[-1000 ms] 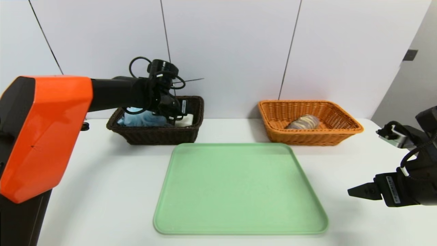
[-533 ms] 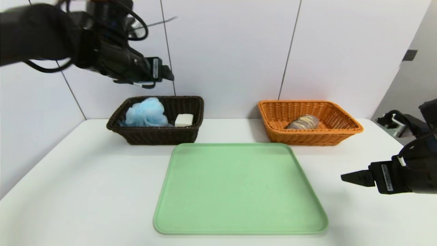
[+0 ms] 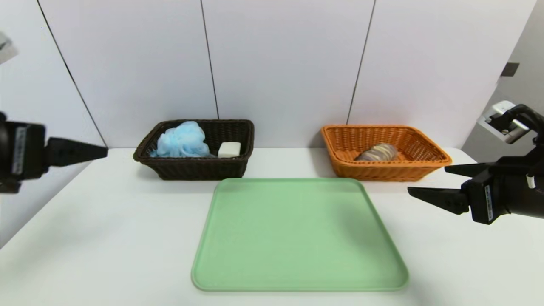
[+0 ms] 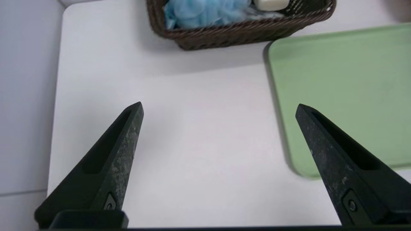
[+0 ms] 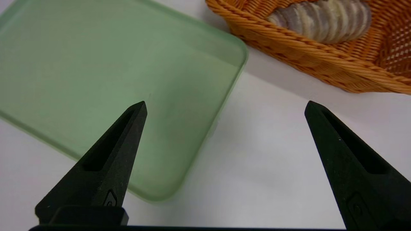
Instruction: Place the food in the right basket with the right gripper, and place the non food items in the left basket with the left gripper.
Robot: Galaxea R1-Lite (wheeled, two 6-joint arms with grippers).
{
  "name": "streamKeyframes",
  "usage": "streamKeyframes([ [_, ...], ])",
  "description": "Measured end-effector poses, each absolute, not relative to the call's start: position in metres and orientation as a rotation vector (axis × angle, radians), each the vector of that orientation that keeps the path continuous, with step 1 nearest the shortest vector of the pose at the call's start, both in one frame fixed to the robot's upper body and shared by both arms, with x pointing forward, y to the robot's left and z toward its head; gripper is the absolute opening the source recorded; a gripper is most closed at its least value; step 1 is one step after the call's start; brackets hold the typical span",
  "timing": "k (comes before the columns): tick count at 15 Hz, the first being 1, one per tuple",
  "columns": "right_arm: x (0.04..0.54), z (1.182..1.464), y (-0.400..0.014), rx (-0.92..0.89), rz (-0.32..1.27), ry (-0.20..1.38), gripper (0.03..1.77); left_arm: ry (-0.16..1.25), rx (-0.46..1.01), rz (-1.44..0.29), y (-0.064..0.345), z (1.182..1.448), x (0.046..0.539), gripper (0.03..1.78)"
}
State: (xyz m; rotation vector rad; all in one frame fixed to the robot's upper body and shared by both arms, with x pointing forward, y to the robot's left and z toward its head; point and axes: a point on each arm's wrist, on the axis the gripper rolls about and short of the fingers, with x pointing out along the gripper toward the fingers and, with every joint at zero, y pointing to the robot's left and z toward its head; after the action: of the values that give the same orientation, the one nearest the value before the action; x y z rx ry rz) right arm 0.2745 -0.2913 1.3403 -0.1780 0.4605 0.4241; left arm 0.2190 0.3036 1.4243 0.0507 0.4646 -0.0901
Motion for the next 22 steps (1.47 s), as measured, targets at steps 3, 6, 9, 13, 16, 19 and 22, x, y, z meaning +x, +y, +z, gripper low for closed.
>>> streamKeyframes([
  [3, 0.253, 1.345, -0.299, -0.19, 0.343, 0.417, 1.7, 0.379, 0.065, -0.001, 0.327, 1.391, 0.158, 1.68],
  [6, 0.223, 1.338, -0.314, -0.19, 0.232, 0.388, 1.7, 0.284, 0.054, 0.046, 0.335, 1.367, 0.109, 1.69],
  [9, 0.182, 1.322, -0.328, -0.183, 0.131, 0.348, 1.7, 0.206, 0.047, 0.061, 0.337, 1.337, 0.065, 1.69],
  [13, 0.119, 1.294, -0.336, -0.176, 0.045, 0.262, 1.7, 0.137, 0.045, 0.089, 0.337, 1.293, 0.025, 1.69],
  [16, 0.077, 1.268, -0.337, -0.177, 0.021, 0.188, 1.7, 0.092, 0.068, 0.106, 0.336, 1.263, 0.015, 1.69],
  [19, 0.052, 1.242, -0.337, -0.182, -0.014, 0.062, 1.7, 0.033, 0.093, 0.104, 0.336, 1.254, 0.016, 1.69],
  [22, 0.057, 1.222, -0.338, -0.202, -0.043, -0.075, 1.7, 0.01, 0.139, 0.09, 0.336, 1.237, 0.033, 1.69],
])
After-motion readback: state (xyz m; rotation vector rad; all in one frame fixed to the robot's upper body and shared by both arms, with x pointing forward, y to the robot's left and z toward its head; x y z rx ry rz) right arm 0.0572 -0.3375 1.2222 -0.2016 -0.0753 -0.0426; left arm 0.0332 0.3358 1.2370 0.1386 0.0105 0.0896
